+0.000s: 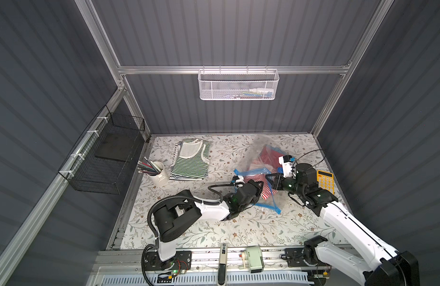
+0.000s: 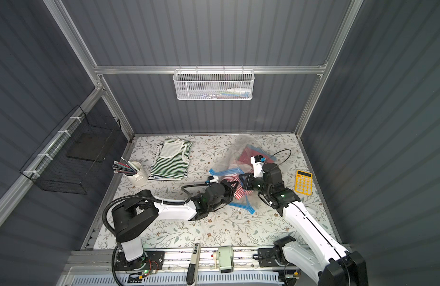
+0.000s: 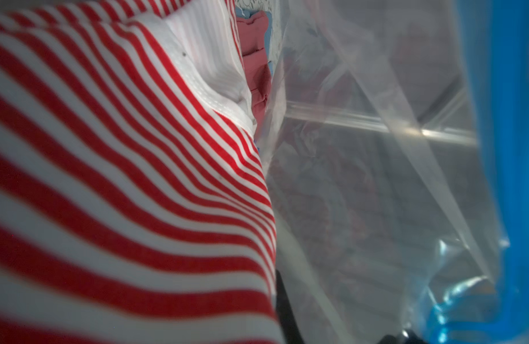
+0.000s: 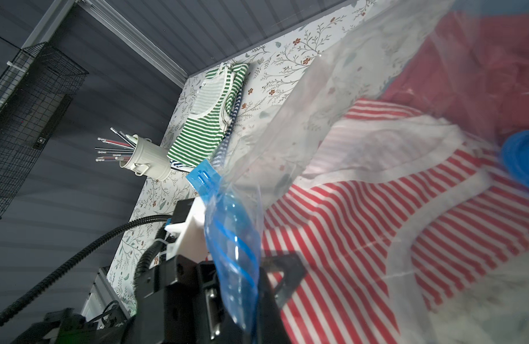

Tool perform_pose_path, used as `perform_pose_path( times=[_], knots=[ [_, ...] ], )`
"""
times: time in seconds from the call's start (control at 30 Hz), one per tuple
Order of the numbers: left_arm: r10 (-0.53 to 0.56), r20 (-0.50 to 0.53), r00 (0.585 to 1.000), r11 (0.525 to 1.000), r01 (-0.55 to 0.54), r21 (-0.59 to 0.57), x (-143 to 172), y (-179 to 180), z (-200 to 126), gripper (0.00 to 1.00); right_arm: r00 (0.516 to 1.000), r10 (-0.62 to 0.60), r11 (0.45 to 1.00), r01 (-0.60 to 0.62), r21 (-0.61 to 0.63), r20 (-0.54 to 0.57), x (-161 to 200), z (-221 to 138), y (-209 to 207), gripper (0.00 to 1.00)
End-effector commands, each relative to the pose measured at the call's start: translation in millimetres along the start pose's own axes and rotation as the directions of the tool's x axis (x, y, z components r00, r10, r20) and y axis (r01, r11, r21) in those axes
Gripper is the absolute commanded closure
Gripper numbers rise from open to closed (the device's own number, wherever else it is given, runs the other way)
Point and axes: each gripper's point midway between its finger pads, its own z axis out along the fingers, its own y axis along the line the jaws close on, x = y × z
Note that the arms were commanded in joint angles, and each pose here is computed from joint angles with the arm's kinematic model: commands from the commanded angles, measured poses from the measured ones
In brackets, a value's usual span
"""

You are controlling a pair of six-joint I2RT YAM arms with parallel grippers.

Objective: Take the tank top out of the vacuum bag
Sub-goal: Take out the tank top from the vacuum bag.

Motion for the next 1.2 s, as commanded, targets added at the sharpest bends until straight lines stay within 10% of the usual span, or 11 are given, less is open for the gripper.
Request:
perform_pose_path(
  times=[0.0,0.67,1.17],
  knots=[
    [0.052,-0.010,0.999,0.999,-0.052,-0.010,2,-18,-16,1.00,0.999,-0.024,1.000,0.025,-0.012,0.023,-13,-2,9,1.00],
    [0.050,0.078,0.996,0.999,-0.050,-0.003,-15,-108,-91,1.00,1.000,-0.016,1.000,0.016,0.013,0.020,-19,-8,11,1.00],
    [0.282,0.177,0.943,0.952,-0.298,0.073,-36,-198,-158,1.00,0.999,0.036,0.993,-0.037,0.108,0.009,-20,-9,-4,1.00]
  ],
)
